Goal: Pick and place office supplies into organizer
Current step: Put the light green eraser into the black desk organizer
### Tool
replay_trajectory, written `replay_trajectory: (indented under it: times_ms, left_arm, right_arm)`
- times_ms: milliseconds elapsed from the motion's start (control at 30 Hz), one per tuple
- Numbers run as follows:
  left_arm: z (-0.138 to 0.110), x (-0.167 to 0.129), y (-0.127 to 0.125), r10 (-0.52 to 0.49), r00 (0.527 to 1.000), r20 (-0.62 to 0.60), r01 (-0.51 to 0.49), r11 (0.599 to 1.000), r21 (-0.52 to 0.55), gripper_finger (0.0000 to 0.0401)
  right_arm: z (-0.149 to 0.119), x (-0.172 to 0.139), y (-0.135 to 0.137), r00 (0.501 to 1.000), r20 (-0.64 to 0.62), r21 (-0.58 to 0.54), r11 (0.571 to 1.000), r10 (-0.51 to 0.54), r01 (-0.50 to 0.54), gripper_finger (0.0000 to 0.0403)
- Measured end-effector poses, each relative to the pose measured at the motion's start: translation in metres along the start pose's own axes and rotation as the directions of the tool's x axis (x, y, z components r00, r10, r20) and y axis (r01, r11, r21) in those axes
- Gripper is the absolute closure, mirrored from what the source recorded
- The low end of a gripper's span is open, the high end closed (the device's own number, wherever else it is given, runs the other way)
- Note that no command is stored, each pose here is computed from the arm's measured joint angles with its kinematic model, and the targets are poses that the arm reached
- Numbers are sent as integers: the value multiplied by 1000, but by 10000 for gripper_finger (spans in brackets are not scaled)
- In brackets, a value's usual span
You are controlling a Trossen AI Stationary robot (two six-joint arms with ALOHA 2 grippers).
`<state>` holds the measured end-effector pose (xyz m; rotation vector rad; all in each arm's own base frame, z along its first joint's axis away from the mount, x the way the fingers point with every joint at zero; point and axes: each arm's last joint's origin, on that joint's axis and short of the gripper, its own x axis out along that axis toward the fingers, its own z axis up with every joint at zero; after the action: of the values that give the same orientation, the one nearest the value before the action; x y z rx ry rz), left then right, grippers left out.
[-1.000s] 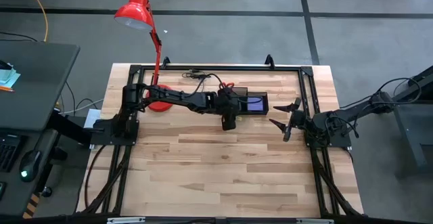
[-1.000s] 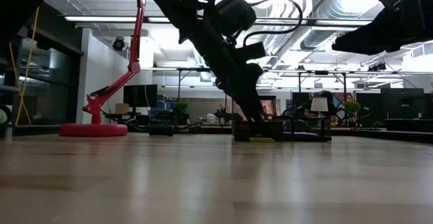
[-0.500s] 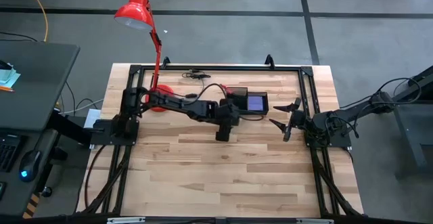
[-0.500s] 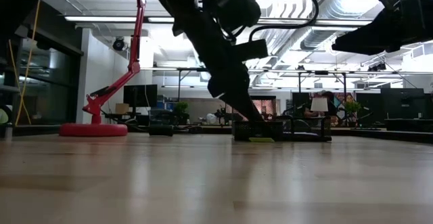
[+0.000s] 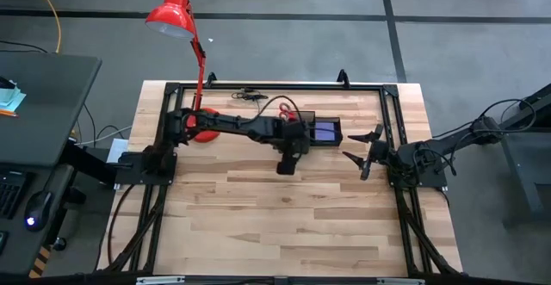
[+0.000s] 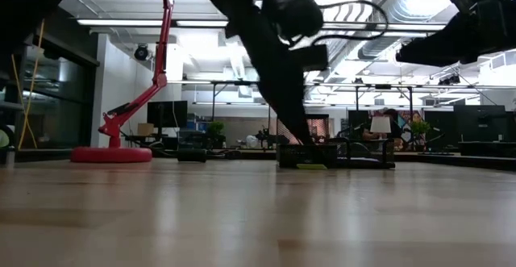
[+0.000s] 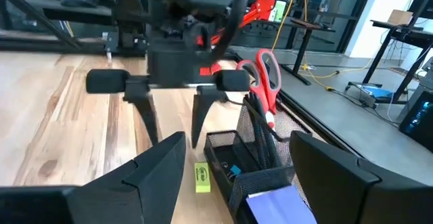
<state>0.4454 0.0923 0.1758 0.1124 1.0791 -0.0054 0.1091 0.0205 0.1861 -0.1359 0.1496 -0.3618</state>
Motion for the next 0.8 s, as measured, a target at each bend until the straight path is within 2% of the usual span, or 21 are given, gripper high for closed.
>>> replay_trajectory:
  times_ms: [100, 167, 333, 400, 567, 800]
  left_arm:
    - [-1, 11, -6, -2, 999, -35, 4, 999, 52, 190]
    - [5, 17, -5, 9, 1000, -16, -8, 999, 54, 190]
    - [7, 31, 1, 38, 996, -86, -33, 998, 50, 190]
    - [12, 35, 3, 54, 995, -79, -50, 997, 52, 190]
    - [21, 41, 8, 25, 997, -78, -21, 998, 60, 190]
    - [19, 41, 19, 23, 995, -96, -18, 998, 58, 190]
  right_arm:
    - [-1, 0, 0, 1000, -7, -6, 1000, 0, 0, 143]
    - [-1, 0, 0, 1000, -10, -8, 1000, 0, 0, 143]
    - [-2, 0, 0, 1000, -18, -16, 1000, 1, -2, 143]
    - [-2, 0, 0, 1000, -20, -18, 1000, 2, -2, 143]
    - [-3, 0, 0, 1000, -26, -23, 1000, 3, -4, 143]
    - [-4, 0, 0, 1000, -30, -27, 1000, 3, -4, 143]
